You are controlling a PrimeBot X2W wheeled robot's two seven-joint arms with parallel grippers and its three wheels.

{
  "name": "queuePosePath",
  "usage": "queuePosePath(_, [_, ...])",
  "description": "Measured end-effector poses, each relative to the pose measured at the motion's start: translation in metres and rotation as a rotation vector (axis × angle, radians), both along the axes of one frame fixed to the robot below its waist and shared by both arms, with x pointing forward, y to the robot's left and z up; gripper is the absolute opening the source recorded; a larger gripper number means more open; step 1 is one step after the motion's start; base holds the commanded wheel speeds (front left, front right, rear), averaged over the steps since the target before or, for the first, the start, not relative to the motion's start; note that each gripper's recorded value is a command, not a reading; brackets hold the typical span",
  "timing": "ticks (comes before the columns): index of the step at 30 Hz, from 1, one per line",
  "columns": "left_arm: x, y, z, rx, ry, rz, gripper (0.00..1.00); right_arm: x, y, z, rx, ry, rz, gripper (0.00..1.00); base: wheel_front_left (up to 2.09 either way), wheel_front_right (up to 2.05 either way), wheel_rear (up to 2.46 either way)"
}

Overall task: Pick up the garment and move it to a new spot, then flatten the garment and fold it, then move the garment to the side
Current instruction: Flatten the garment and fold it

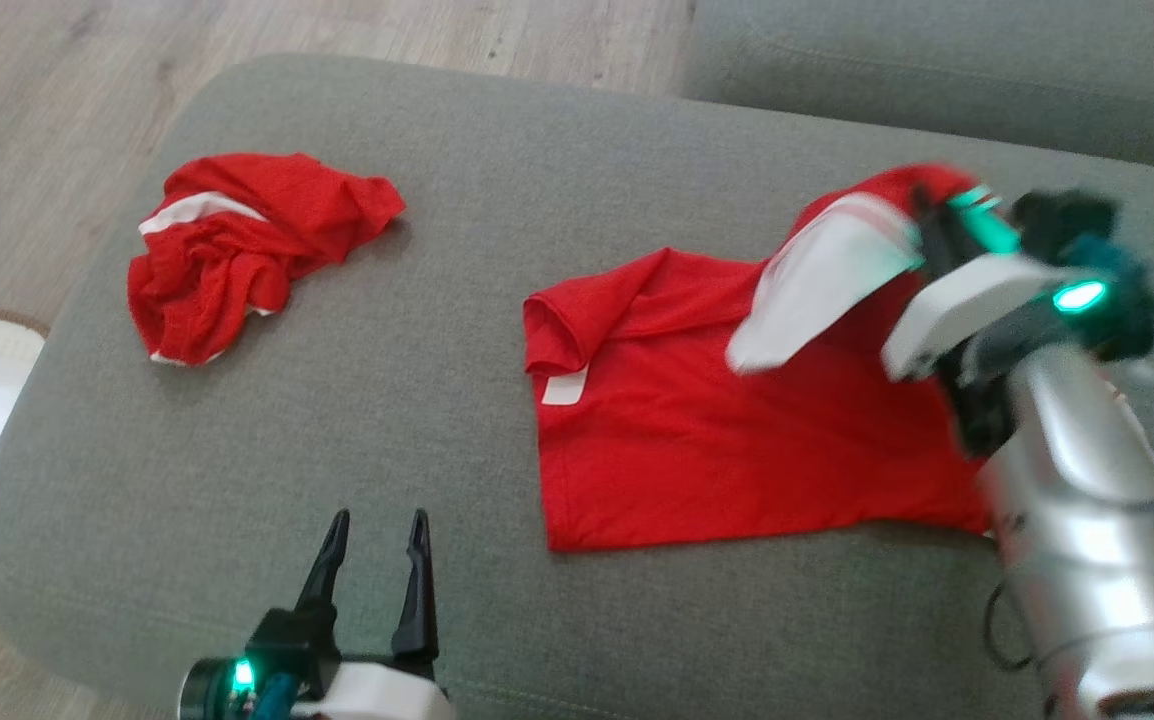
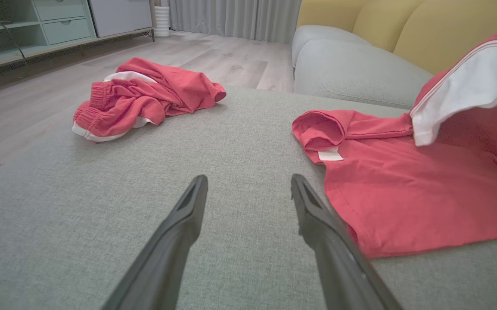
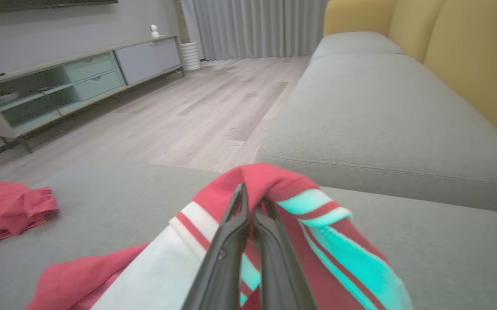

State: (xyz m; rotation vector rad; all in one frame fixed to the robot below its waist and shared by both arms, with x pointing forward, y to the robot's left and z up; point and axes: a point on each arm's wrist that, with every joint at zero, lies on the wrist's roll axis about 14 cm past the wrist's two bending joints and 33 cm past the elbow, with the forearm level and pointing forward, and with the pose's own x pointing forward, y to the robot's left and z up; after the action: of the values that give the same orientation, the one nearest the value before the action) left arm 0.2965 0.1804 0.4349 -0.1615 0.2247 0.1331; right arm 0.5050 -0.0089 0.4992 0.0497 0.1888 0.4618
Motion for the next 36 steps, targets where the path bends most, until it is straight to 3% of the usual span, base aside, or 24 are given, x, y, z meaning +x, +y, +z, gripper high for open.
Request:
queuePosePath(4, [0.008, 0.0, 0.003, -0.003, -0.01, -0.002, 1.0, 0.034, -0.029, 0.009, -0.046, -0.015, -0.094, 0.0, 0.0, 0.0, 0.0])
queuePosePath(10, [0.013, 0.002, -0.002, 0.001, 0.006, 0.007, 1.0, 0.058, -0.057, -0.006, -0.018, 0.041, -0.214, 0.0, 0.0, 0.0, 0.0])
queuePosePath(11, [0.013, 0.002, -0.002, 0.001, 0.007, 0.009, 1.0, 0.06, -0.062, -0.008, -0.014, 0.04, -0.233, 0.31, 0.0, 0.0, 0.0])
queuePosePath(12, [0.014, 0.002, -0.002, -0.002, 0.009, 0.008, 1.0, 0.063, -0.067, -0.009, -0.013, 0.031, -0.252, 0.88, 0.0, 0.0, 0.0])
queuePosePath(13, [0.015, 0.002, -0.005, -0.002, 0.017, 0.008, 1.0, 0.067, -0.078, -0.008, -0.01, 0.01, -0.288, 1.0, 0.0, 0.0, 0.0])
queuePosePath(19, [0.021, -0.004, -0.006, 0.0, 0.016, -0.018, 1.0, 0.074, -0.099, 0.009, -0.021, -0.052, -0.342, 1.0, 0.0, 0.0, 0.0])
queuePosePath(28, [0.037, -0.021, 0.006, 0.004, -0.037, -0.094, 1.0, 0.058, -0.113, 0.03, -0.056, -0.124, -0.336, 1.0, 0.0, 0.0, 0.0])
queuePosePath(36, [0.048, -0.028, 0.022, 0.001, -0.095, -0.13, 1.0, 0.01, -0.133, 0.03, -0.006, -0.153, -0.351, 1.0, 0.0, 0.0, 0.0])
